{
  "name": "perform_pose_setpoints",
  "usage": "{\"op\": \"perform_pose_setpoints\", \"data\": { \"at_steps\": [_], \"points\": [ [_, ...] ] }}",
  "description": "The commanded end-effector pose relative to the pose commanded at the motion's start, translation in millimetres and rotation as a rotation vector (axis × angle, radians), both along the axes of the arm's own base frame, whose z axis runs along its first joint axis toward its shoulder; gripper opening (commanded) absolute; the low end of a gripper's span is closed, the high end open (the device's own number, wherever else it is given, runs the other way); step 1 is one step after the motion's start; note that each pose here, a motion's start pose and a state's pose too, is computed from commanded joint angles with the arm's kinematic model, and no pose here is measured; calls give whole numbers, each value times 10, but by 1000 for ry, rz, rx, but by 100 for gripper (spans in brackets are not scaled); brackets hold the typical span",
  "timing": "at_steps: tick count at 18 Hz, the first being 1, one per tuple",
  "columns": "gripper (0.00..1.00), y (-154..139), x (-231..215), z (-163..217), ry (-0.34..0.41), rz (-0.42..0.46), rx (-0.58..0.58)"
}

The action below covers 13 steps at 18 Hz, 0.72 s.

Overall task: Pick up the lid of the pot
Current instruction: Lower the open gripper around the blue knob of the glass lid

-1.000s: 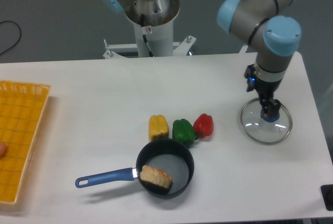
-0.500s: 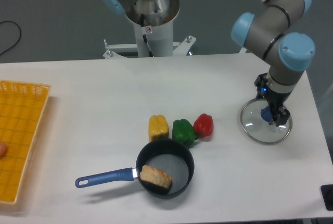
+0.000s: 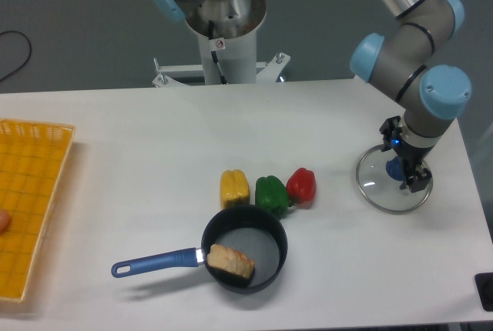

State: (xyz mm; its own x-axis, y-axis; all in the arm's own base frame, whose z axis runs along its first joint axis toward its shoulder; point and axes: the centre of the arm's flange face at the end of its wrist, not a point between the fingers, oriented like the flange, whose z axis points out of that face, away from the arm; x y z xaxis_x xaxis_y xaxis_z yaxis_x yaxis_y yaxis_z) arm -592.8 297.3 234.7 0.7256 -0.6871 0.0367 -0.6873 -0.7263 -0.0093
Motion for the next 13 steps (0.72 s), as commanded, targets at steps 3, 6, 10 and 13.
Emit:
{"op": "perform_pose_setpoints", "data": {
  "at_steps": [3,6,10,13],
  "points": [
    [100,-27,-11,-16,-2,5,1],
    [100,-26,-47,-14,2,6,4],
    [100,-42,-57,-24,0,-9,5],
    [100,-44,-92,-93,7,-14,7]
  ]
}}
